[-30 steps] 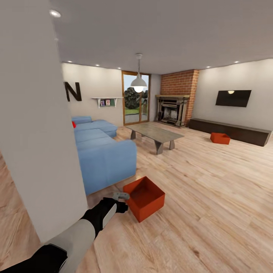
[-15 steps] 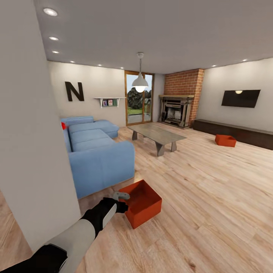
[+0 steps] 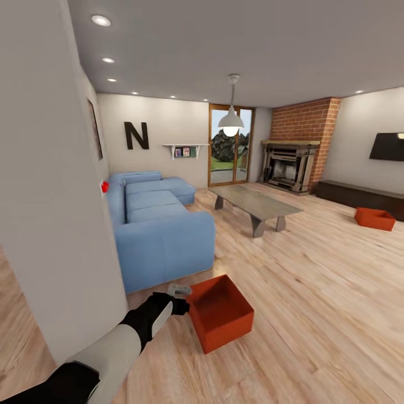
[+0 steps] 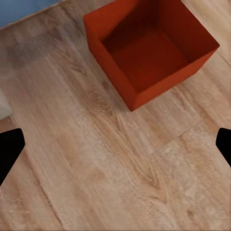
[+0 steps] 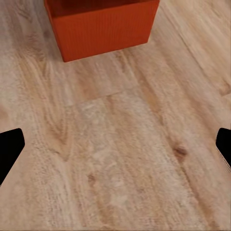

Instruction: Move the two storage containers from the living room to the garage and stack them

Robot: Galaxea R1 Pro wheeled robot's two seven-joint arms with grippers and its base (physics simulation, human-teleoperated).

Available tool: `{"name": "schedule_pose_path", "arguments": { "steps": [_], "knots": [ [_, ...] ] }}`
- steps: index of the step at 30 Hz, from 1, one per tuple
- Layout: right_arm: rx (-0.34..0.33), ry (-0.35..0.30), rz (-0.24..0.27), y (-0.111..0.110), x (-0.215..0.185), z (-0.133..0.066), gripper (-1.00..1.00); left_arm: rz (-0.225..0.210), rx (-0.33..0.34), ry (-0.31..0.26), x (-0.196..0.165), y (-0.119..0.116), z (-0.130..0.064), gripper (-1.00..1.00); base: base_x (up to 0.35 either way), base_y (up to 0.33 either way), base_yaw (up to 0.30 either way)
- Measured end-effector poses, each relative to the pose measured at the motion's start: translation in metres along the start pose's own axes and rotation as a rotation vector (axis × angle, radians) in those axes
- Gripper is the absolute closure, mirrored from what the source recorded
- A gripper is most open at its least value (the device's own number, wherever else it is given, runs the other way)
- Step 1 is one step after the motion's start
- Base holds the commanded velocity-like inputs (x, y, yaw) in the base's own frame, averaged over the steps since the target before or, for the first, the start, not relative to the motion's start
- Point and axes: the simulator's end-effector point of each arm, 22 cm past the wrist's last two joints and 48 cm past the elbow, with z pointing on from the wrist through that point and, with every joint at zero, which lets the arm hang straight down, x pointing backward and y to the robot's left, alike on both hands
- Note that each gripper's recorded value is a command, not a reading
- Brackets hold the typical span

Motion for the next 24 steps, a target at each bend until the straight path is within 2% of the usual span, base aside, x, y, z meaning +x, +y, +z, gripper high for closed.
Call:
{"name": "schedule_pose_path", "arguments": {
  "steps": [12,15,17,21,24],
  "knots": [
    [-0.001,0.0,0.0,0.0,0.0,0.0,-1.0,0.0,0.0,0.0,0.0,0.0,0.0,-1.0,0.289,-0.209,0.273],
    [-0.001,0.0,0.0,0.0,0.0,0.0,-1.0,-0.002,0.007,-0.015,-0.003,-0.002,0.0,-1.0,0.122,-0.063,0.07],
    [-0.001,0.001,0.0,0.0,0.0,0.0,-1.0,-0.007,0.012,-0.055,-0.011,-0.003,0.001,-1.0,0.016,-0.008,0.009],
    [-0.001,0.001,0.0,0.0,0.0,0.0,-1.0,-0.009,0.012,-0.055,-0.008,-0.002,0.002,-1.0,0.005,-0.027,0.003],
    [-0.001,0.001,-0.001,0.0,0.0,0.0,-1.0,-0.009,0.011,-0.051,-0.007,-0.002,0.002,-1.0,0.071,-0.215,0.001]
  ]
}}
